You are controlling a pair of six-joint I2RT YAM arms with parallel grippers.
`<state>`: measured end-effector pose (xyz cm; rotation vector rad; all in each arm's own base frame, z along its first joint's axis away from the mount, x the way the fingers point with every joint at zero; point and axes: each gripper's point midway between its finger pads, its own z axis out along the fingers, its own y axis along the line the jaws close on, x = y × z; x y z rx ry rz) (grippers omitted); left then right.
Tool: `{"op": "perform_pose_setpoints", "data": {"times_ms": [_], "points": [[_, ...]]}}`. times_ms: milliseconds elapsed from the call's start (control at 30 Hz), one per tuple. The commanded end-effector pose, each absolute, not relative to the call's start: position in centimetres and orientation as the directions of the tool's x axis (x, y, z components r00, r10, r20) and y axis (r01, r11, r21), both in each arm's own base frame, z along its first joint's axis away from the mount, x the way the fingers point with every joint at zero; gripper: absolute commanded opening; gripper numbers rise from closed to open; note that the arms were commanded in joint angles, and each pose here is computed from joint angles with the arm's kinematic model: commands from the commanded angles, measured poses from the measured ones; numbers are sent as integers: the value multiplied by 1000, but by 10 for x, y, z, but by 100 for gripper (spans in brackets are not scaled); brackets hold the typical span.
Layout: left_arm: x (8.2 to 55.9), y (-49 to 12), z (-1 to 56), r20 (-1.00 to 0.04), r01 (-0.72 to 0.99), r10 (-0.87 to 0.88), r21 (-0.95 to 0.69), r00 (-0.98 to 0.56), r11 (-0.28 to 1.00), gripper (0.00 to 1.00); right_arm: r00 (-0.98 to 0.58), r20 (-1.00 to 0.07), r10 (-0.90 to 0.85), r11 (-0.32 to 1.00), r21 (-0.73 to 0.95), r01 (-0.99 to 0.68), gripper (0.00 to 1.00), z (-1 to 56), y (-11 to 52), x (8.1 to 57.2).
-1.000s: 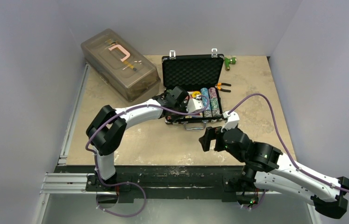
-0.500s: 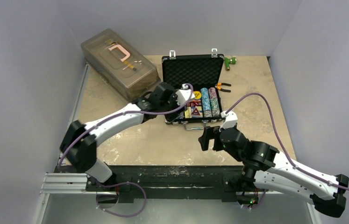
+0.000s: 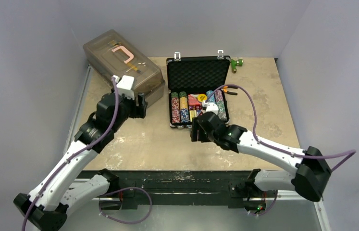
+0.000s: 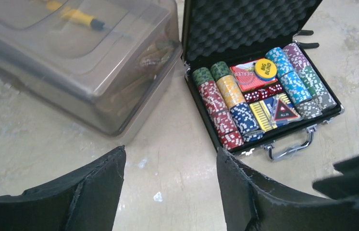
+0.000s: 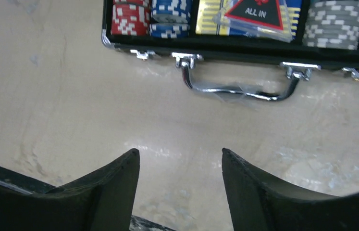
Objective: Pack up texas hold em set
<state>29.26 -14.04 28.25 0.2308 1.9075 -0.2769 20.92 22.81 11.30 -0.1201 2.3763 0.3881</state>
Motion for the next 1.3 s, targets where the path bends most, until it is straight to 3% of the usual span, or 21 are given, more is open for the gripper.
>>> {"op": "perform_pose_setpoints", "data": {"times_ms": [0, 200, 400, 1267], "points": [[277, -121, 293, -960, 228, -68, -133, -272, 964, 68, -746, -639, 187, 879, 448, -164, 58, 140, 267, 255], [265, -121, 316, -971, 311, 29, -48, -238, 949, 71, -747, -652, 128, 894, 401, -197, 48, 130, 286, 290], [263, -118, 281, -955, 338, 129, 34, -265, 941, 69, -741, -656, 144, 909, 383, -163, 32, 118, 286, 310], [257, -114, 283, -962, 339, 145, 59, -233, 939, 65, -765, -632, 126, 911, 379, -163, 23, 80, 302, 338]]}}
